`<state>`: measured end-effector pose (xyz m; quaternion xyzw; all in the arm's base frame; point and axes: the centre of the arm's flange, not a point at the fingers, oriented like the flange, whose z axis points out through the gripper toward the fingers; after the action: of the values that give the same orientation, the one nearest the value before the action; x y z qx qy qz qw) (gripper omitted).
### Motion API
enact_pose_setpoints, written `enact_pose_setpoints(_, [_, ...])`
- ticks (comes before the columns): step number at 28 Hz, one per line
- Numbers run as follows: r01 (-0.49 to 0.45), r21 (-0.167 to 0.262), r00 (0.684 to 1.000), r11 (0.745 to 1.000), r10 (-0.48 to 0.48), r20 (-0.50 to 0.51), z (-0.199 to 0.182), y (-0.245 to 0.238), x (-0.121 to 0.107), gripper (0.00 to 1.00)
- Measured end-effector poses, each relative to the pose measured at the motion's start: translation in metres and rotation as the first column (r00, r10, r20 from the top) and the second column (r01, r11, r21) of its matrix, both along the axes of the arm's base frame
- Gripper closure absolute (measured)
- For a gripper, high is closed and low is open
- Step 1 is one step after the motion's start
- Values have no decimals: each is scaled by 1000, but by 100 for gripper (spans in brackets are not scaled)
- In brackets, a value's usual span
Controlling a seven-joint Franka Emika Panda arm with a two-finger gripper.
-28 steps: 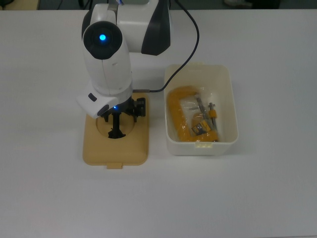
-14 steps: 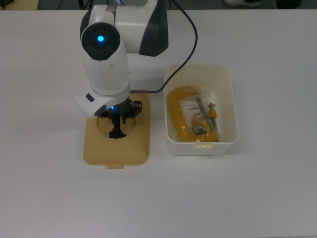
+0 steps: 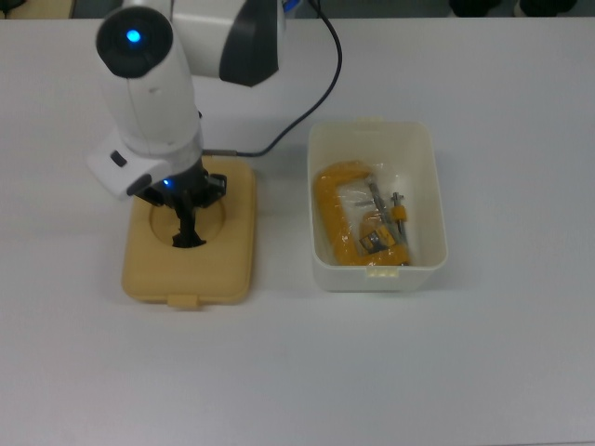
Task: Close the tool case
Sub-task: 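Close the gripper on the black handle of the tan lid, then lift the tan lid and carry it over the white box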
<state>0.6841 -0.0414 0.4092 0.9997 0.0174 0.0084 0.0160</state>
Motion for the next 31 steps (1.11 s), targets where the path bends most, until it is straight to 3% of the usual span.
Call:
enact_pose_setpoints(18, [9,44,1000,999,-10,11,103,7,-16,89])
enact_pose_setpoints(31, [7,52,999,999,-10,50,132,91,-21,89])
